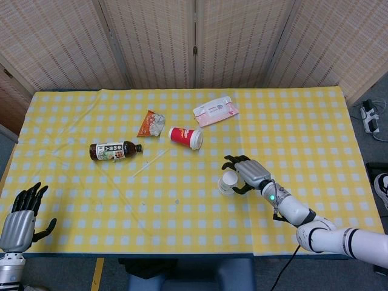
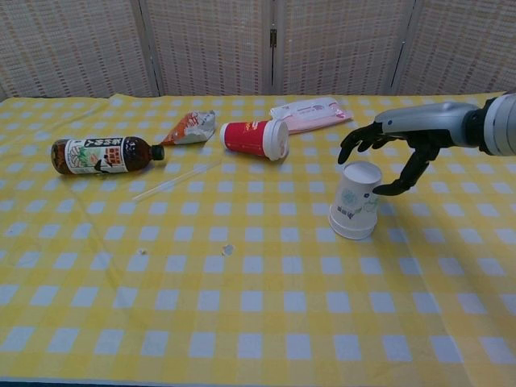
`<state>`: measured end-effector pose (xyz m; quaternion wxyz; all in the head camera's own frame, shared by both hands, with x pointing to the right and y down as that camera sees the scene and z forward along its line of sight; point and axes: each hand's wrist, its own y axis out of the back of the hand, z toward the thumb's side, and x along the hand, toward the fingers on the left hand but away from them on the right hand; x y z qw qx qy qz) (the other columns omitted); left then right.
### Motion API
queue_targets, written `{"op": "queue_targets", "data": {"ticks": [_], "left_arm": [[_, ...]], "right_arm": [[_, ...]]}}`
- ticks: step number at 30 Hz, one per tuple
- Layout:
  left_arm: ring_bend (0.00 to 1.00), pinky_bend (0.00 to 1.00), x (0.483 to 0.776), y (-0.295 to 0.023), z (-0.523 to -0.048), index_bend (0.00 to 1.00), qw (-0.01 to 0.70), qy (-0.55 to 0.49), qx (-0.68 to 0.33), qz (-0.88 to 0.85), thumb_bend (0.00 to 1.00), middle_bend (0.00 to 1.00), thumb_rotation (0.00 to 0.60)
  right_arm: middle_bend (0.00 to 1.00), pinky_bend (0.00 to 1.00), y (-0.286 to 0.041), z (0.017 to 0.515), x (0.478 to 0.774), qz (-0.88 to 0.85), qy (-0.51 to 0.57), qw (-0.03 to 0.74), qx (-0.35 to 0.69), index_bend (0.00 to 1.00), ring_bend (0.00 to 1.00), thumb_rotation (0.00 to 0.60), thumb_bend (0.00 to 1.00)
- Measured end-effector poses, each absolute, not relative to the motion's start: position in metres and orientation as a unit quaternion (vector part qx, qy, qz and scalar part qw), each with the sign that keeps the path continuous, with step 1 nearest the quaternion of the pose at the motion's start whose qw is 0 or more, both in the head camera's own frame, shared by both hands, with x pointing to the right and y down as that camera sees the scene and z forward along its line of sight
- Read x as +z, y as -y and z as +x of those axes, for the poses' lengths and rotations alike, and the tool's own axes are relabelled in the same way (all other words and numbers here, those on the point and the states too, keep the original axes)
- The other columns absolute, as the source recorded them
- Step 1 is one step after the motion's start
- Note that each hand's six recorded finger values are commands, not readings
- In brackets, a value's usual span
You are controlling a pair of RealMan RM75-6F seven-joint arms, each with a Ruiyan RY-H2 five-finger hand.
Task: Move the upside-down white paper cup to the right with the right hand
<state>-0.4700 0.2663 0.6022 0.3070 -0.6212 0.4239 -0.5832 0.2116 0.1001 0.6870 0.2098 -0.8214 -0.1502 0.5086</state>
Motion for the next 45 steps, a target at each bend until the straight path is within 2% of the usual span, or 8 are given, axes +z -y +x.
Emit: {"op": "queue_targets", "data": {"ticks": [15,24,36,45], "left_arm": [[0.00,0.00,0.604,-0.266,-0.471,0.04,0.305,-0.424,-0.584,-0.622,0.38,0.00,0.600],[0.00,0.00,0.604,-0.266,-0.471,0.04,0.305,-0.424,-0.584,-0.621,0.38,0.00,0.600],[0.00,0.00,0.604,-0.266,-0.471,0.04,0.305,-0.423,-0.584,-0.622,0.38,0.00,0.600],[0.00,0.00,0.603,-0.264,-0.469,0.04,0.308,-0.422,-0.581,-0.624,0.38,0.00,0.600]], "right_arm": [[0.13,0.06,-0.097,0.212,0.688,-0.821,0.153,0.207,0.510,0.36,0.10,0.600,0.39],[0.14,0.06,-0.096,0.210,0.685,-0.823,0.157,0.206,0.506,0.37,0.10,0.600,0.39],[0.14,0.06,-0.091,0.221,0.652,-0.828,0.185,0.210,0.486,0.37,0.10,0.600,0.39],[0.14,0.06,-0.083,0.251,0.615,-0.823,0.237,0.212,0.471,0.37,0.10,0.600,0.39]]}}
